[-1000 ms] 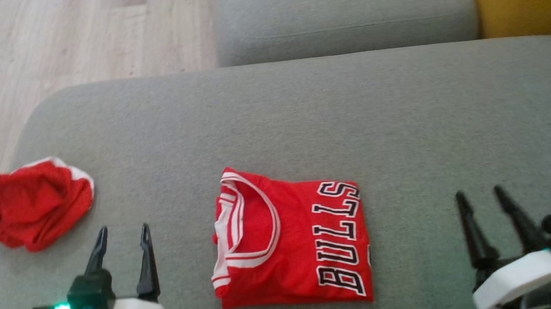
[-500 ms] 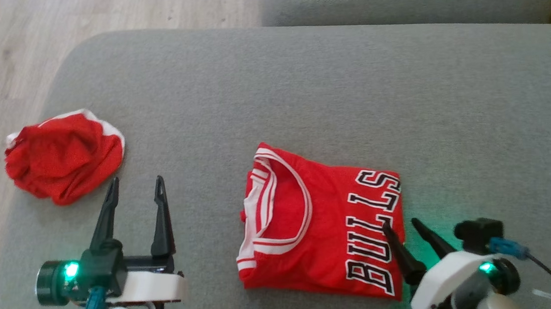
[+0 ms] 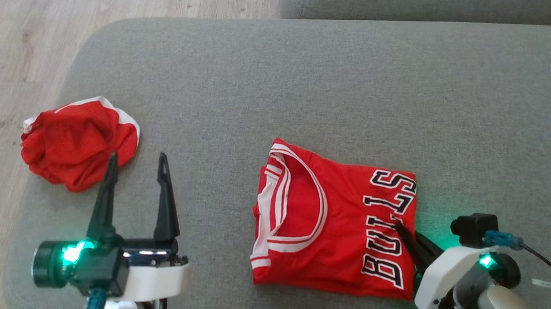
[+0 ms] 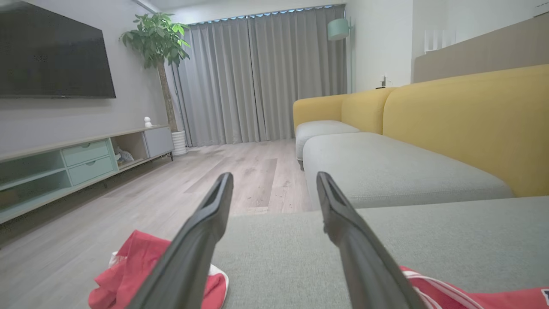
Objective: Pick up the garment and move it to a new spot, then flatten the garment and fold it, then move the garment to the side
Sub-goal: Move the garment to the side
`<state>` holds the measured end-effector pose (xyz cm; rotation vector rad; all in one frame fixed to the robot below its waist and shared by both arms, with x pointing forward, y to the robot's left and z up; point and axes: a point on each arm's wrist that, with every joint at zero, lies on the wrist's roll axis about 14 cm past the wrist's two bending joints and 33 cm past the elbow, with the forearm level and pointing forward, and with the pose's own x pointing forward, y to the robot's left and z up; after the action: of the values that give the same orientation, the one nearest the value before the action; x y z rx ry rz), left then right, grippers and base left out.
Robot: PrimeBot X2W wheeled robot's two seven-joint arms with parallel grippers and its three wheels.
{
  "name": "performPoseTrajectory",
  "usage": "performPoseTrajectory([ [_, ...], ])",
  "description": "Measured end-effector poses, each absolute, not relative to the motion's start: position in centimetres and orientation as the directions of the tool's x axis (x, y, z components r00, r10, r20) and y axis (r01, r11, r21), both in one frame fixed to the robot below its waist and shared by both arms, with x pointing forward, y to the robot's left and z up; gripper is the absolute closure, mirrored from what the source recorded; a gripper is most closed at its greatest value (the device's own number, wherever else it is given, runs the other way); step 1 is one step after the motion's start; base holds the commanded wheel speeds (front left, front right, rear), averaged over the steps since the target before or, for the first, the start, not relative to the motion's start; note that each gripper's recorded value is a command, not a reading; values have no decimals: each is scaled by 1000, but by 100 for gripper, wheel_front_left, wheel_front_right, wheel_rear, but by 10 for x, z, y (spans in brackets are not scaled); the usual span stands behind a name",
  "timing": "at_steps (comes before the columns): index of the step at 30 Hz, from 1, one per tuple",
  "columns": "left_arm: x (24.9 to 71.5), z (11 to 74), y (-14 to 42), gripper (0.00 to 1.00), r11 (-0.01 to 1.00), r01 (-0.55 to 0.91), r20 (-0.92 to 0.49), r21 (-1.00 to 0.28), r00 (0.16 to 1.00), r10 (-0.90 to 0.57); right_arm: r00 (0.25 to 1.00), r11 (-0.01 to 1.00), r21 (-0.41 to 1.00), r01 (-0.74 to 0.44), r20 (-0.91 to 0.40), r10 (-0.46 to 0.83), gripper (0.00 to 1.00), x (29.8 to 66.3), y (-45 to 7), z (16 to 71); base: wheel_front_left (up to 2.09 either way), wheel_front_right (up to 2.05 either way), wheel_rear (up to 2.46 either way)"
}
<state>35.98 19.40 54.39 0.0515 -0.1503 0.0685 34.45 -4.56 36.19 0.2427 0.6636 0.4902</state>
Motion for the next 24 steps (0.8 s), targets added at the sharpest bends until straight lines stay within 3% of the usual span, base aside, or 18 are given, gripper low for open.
performPoseTrajectory([
  [4,364,555,193,0,996,-70,192,53,980,59,707,873,304,-381,-513,487,100,349,-56,366,0,0,0],
  [12,384,544,153,0,999,51,178,-6,983,-49,791,942,97,-323,-518,324,100,371,-143,382,0,0,0],
  [18,411,539,99,0,975,217,180,-41,962,-207,869,982,-112,-151,-489,78,100,394,-259,416,0,0,0],
  [24,445,538,54,0,938,342,210,-62,923,-323,868,956,-287,68,-455,-199,100,405,-377,447,0,0,0],
])
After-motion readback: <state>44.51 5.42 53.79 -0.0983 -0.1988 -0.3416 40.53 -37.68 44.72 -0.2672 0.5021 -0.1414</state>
